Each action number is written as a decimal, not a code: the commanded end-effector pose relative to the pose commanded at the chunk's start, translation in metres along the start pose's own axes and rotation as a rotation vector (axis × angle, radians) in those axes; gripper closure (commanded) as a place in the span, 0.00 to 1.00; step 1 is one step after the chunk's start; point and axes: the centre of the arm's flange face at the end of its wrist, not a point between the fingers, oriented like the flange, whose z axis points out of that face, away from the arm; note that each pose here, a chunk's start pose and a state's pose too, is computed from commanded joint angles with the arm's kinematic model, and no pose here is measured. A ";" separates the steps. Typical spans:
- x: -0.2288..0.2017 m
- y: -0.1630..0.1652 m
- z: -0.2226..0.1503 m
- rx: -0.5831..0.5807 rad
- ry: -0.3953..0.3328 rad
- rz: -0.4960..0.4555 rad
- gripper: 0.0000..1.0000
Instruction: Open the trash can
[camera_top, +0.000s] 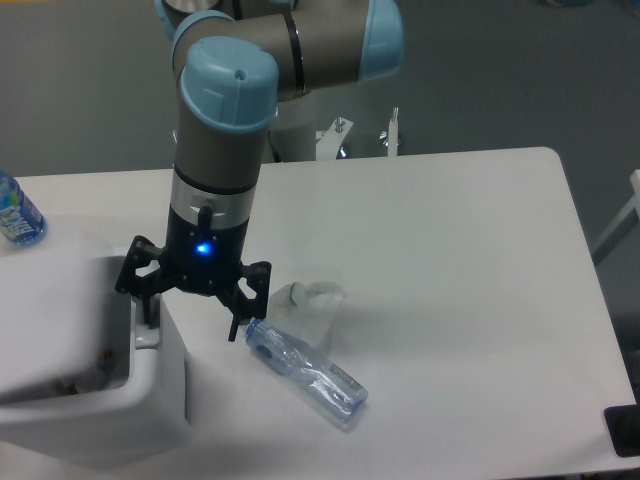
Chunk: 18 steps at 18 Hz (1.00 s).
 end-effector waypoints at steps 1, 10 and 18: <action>0.000 -0.001 0.000 0.001 0.000 -0.001 0.00; -0.049 -0.023 -0.082 0.117 -0.100 0.122 0.00; -0.130 0.024 -0.100 -0.162 -0.258 0.435 0.00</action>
